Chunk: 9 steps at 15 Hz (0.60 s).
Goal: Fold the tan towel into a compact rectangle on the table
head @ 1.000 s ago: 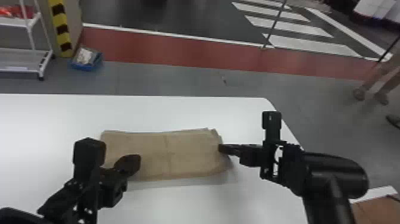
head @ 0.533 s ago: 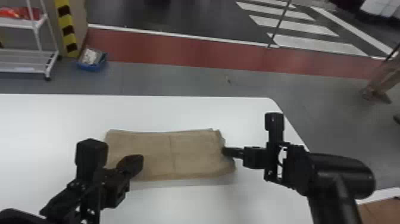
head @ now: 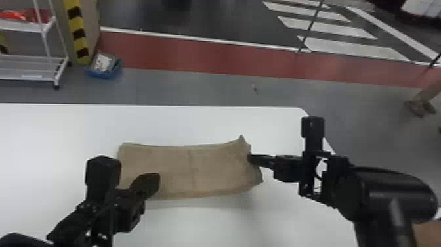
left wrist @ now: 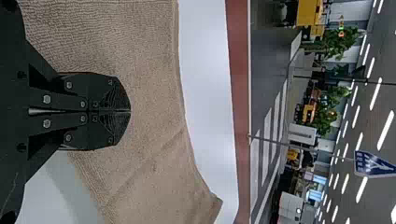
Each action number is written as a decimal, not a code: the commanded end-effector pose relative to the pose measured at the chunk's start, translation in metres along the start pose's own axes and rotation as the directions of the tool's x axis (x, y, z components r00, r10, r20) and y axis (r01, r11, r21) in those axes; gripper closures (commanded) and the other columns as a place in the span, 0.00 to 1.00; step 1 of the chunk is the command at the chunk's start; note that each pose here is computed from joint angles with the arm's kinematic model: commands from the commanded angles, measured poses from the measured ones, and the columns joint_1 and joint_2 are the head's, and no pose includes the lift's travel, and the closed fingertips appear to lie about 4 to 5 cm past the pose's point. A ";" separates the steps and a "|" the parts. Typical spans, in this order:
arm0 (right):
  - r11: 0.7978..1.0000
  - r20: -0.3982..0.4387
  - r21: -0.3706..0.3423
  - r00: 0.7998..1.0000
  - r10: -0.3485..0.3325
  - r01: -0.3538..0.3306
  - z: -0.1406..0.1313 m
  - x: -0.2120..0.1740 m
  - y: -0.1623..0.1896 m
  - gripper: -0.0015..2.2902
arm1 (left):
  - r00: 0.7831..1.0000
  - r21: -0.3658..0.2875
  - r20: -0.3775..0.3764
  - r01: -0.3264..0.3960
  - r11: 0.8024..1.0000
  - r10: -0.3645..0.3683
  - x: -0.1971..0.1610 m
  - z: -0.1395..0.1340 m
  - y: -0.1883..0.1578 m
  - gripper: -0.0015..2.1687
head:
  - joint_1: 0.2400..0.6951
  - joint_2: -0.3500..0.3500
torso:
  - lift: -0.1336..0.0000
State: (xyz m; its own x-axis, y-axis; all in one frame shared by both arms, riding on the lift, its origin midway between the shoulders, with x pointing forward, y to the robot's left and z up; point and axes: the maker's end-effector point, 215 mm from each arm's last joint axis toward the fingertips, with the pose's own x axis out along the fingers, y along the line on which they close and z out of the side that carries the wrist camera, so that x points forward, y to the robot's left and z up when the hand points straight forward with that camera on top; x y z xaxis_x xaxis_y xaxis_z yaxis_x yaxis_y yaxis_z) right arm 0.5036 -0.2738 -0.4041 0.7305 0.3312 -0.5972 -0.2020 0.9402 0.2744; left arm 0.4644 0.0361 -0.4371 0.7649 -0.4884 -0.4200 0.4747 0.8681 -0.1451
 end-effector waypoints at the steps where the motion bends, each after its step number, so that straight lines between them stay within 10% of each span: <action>1: 1.000 0.010 -0.016 1.000 -0.002 0.002 0.009 -0.007 0.005 0.56 | 1.000 0.000 -0.004 0.000 1.000 0.000 0.000 -0.001 0.000 0.60 | 1.00 0.12 | 0.07; 9: 0.999 0.059 -0.045 0.998 0.005 -0.002 0.044 -0.016 0.015 0.56 | 1.000 0.000 -0.008 -0.010 1.000 0.010 -0.001 -0.002 0.006 0.60 | 1.00 0.14 | 0.07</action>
State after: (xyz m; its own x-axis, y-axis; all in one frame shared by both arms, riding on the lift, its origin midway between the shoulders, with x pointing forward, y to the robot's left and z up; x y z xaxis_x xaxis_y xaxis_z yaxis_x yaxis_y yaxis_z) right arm 0.5154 -0.2680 -0.3601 0.7631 0.3318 -0.5546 -0.2320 0.9416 0.2440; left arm 0.4652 0.0416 -0.4391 0.7655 -0.4796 -0.4289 0.4675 0.8726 -0.1414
